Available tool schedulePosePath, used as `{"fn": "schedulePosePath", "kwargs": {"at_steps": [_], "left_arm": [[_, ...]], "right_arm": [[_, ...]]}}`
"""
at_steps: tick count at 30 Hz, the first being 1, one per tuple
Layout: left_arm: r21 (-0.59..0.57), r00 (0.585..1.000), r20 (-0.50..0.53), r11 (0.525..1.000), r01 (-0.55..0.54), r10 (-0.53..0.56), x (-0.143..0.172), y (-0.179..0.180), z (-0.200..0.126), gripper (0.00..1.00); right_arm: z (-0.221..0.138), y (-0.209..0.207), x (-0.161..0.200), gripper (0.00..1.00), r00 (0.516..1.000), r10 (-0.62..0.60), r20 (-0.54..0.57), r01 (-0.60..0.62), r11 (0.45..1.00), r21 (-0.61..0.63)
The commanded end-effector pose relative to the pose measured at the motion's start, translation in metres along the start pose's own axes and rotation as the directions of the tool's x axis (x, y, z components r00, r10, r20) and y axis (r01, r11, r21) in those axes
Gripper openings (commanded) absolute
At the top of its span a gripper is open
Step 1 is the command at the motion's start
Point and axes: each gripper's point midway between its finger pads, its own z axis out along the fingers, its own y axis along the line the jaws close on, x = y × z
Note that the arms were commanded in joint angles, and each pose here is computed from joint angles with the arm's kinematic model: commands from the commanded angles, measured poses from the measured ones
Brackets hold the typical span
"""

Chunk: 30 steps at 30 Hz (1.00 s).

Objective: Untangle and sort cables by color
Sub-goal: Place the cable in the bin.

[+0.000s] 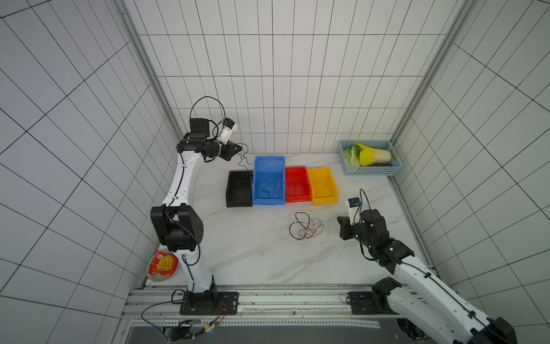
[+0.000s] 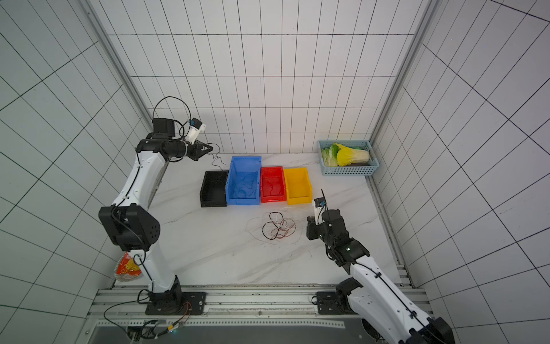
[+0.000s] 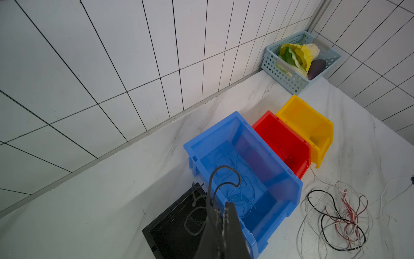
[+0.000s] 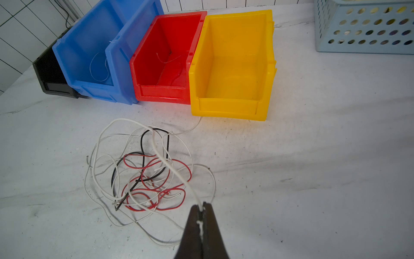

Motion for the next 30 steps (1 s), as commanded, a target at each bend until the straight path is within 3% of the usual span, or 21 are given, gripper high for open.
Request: {"fn": "schedulePosePath", "kwargs": {"at_steps": [1,8,13,17,23,26,30], "left_arm": [[-0.050,0.998,-0.016,0.997,-0.062,0.062,0.011,0.013,0.012,0.00],[-0.149,0.983,-0.165,0.984,-0.102,0.076,0.072,0.026,0.019,0.00],[-0.218,0.981,-0.171,0.968,-0.126,0.089,0.085,0.028,0.000,0.00],[-0.209,0.980,-0.165,0.967,-0.145,0.111,0.095,0.026,0.010,0.00],[-0.389,0.963,-0.269,0.911,-0.138,0.031,0.115,0.066,0.015,0.00],[-0.445,0.979,-0.205,0.888,-0.115,0.024,0.100,0.070,-0.008,0.00],[-0.389,0.991,-0.113,0.914,-0.116,0.077,0.079,0.043,-0.028,0.00]], "right_arm": [[-0.006,0.005,-0.016,0.00,0.999,-0.010,0.038,0.011,1.000,-0.019],[-0.006,0.005,-0.013,0.00,0.999,-0.011,0.032,0.011,1.000,-0.022],[-0.006,0.005,-0.010,0.00,1.000,-0.009,0.023,0.010,1.000,-0.021],[-0.003,0.006,-0.011,0.00,1.000,-0.008,0.022,0.009,0.999,-0.031],[-0.003,0.007,-0.009,0.00,1.000,-0.008,-0.006,0.008,0.999,-0.033],[-0.005,0.005,-0.006,0.00,1.000,-0.004,-0.002,0.004,1.000,-0.027],[-0.004,0.004,-0.006,0.00,1.000,-0.003,0.002,0.003,1.000,-0.020]]}}
